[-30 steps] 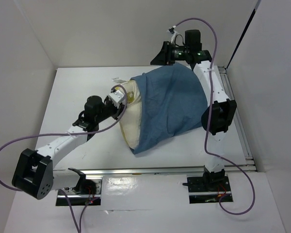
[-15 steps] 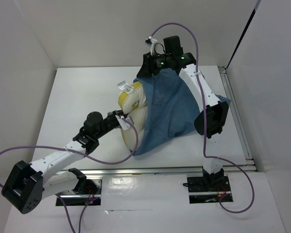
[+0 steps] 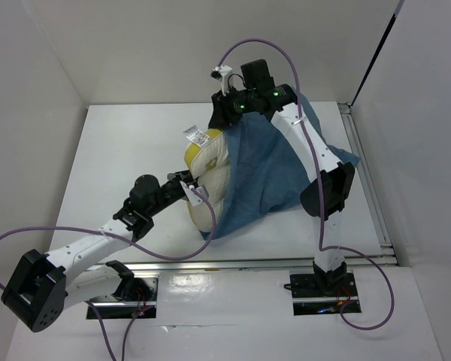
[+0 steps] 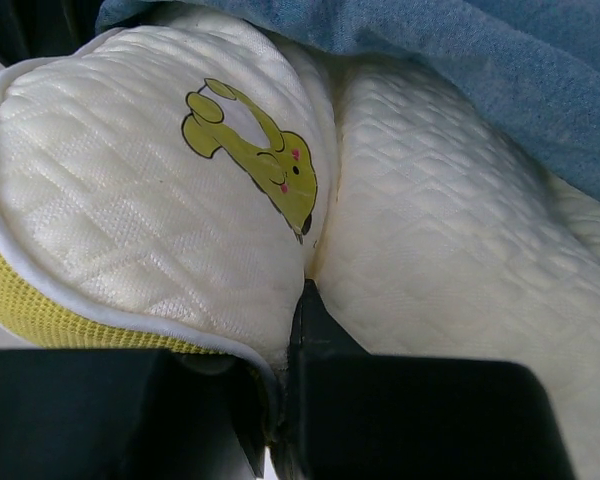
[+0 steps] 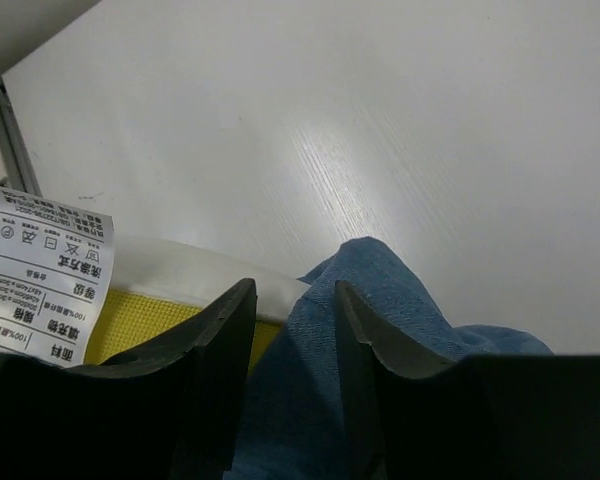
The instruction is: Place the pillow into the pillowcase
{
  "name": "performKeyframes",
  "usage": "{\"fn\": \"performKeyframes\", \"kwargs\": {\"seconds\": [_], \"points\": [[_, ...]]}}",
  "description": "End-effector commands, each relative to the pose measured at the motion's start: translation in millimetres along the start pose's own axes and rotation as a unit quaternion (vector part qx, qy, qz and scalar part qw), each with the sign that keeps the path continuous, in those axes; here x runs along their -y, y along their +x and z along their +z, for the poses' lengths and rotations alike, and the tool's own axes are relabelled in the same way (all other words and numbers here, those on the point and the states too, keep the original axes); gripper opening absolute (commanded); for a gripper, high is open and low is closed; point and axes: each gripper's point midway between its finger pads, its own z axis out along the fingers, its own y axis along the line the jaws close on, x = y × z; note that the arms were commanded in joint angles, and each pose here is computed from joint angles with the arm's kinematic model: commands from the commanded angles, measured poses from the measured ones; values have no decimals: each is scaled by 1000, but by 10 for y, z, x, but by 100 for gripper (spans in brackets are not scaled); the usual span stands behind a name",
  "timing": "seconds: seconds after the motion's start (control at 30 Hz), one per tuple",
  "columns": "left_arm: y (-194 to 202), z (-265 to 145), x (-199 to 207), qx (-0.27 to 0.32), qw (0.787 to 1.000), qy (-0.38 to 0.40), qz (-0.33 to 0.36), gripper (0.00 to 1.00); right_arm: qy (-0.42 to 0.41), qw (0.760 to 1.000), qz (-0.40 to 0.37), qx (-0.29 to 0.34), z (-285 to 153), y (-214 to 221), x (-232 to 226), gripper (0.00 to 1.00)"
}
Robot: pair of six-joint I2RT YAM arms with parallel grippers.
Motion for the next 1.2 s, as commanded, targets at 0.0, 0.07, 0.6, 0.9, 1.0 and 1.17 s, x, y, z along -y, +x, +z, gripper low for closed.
{"fn": "performKeyframes", "kwargs": {"seconds": [0.0, 0.07, 0.6, 0.9, 1.0, 1.17], "points": [[-386, 14, -413, 58, 994, -57, 71, 0, 31, 998, -53, -4, -161, -95, -178, 45], [-362, 30, -392, 55, 995, -54, 69, 0, 45, 997, -66, -15, -113, -50, -166, 41], [-359, 125, -343, 49, 995, -49, 66, 0, 51, 993, -100, 38, -155, -406, -463, 0], [-289, 247, -342, 38, 995, -54, 70, 0, -50, 989, -118, 72, 13, -625, -1278, 0], [-275, 301, -398, 34, 995, -64, 70, 0, -69, 987, -124, 78, 35, -663, -1459, 0], [-256, 368, -465, 33, 993, -81, 81, 0, -90, 984, -125, 89, 11, -741, -1706, 0]]}}
